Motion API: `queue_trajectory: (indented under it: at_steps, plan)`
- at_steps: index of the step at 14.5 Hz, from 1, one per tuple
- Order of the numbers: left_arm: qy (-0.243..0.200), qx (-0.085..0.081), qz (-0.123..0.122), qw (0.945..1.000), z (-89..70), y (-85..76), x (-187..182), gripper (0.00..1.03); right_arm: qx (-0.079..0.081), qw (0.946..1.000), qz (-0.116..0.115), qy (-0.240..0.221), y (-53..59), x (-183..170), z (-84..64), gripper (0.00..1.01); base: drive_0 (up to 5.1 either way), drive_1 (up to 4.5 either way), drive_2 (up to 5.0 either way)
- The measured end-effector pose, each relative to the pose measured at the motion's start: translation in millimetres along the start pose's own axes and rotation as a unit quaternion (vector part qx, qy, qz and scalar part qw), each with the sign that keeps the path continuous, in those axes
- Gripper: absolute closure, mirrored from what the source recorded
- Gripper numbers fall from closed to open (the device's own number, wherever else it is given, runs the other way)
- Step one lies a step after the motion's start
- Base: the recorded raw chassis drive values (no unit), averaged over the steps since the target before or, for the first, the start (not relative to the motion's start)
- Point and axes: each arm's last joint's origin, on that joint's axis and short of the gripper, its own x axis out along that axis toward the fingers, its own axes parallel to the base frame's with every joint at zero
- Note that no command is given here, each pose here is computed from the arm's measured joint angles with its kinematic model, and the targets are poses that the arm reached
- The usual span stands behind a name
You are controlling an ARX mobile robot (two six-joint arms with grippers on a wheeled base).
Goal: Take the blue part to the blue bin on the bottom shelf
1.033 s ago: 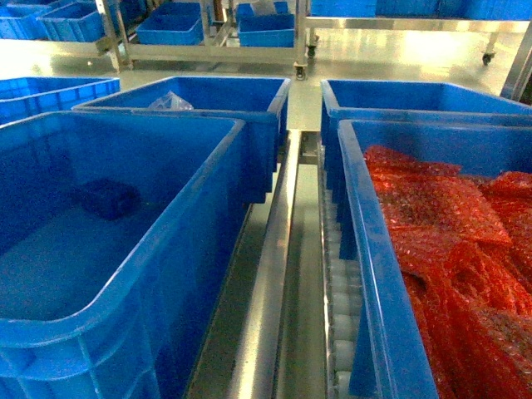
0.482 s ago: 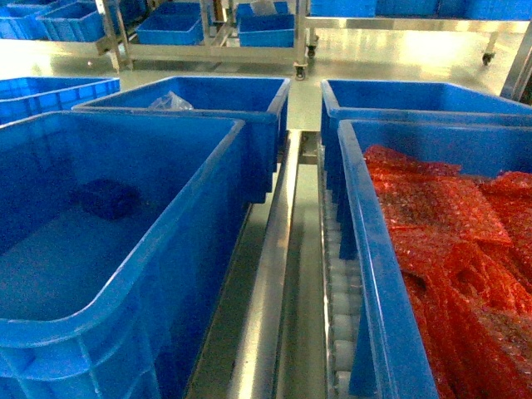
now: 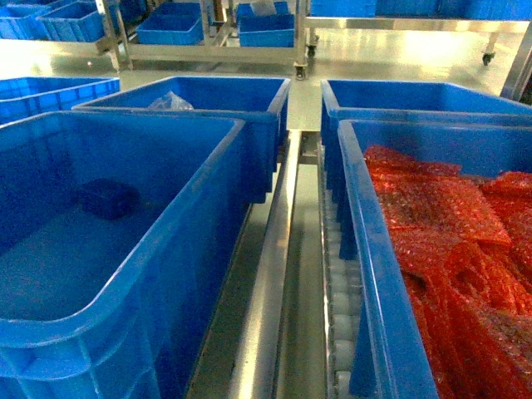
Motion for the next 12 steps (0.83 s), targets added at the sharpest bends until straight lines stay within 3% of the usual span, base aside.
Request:
queue_trajectory:
  at_steps: [12]
  plan:
    - [0.0,0.0,0.0,1.0,0.0,0.0,0.0,0.05,0.0,1.0,0.0,0.0,0.0,0.0,0.0,0.03,0.0,0.0,0.0]
